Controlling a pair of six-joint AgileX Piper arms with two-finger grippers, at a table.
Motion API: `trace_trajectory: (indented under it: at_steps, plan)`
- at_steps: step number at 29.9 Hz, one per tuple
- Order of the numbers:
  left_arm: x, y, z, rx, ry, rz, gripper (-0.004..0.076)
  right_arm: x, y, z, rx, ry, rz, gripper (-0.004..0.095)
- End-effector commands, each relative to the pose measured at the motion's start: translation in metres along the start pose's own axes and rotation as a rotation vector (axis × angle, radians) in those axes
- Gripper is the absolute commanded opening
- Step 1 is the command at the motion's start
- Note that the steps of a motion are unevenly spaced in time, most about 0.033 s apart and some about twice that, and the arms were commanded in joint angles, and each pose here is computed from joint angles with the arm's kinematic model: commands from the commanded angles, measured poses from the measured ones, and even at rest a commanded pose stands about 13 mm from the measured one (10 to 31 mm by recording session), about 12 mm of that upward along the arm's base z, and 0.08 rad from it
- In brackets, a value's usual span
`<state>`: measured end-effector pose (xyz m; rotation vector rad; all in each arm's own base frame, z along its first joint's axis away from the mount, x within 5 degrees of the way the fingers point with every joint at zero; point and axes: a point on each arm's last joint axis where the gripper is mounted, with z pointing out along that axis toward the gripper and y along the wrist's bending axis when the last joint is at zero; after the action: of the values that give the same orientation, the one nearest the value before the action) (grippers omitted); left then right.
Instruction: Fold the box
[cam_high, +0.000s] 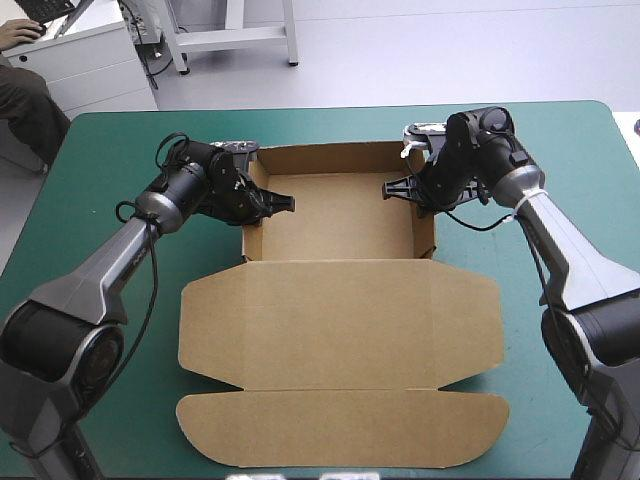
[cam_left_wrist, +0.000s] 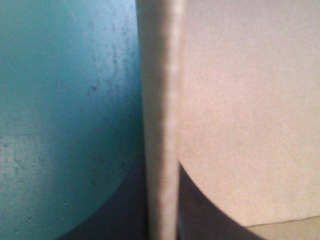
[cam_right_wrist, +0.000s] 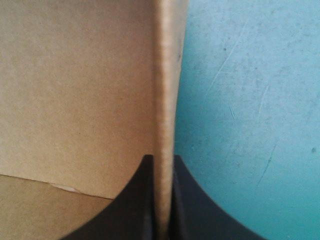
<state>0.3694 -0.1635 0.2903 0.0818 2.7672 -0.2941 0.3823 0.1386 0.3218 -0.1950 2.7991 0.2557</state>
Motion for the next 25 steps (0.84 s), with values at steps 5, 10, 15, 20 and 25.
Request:
trace_trajectory:
  at_steps: [5, 10, 15, 20, 25]
  plan:
    - [-0.012, -0.011, -0.004, 0.041, -0.002, 0.009, -0.0010, -0.004, -0.001, -0.007, -0.001, -0.027, -0.033, -0.0014]
    - [-0.012, -0.012, 0.002, 0.049, 0.019, 0.000, -0.0010, -0.005, -0.004, 0.000, 0.017, -0.013, -0.045, -0.0011]
    - [-0.011, -0.012, 0.002, 0.056, 0.024, 0.027, -0.0009, -0.006, -0.004, 0.003, 0.019, -0.005, -0.053, 0.0163]
    - [-0.009, -0.017, 0.002, 0.103, 0.045, 0.037, 0.0055, -0.006, -0.004, 0.003, 0.017, -0.006, -0.053, 0.0595]
    - [-0.009, -0.020, 0.002, 0.141, 0.044, 0.050, 0.0244, -0.004, -0.004, 0.003, 0.018, 0.011, -0.038, 0.0834]
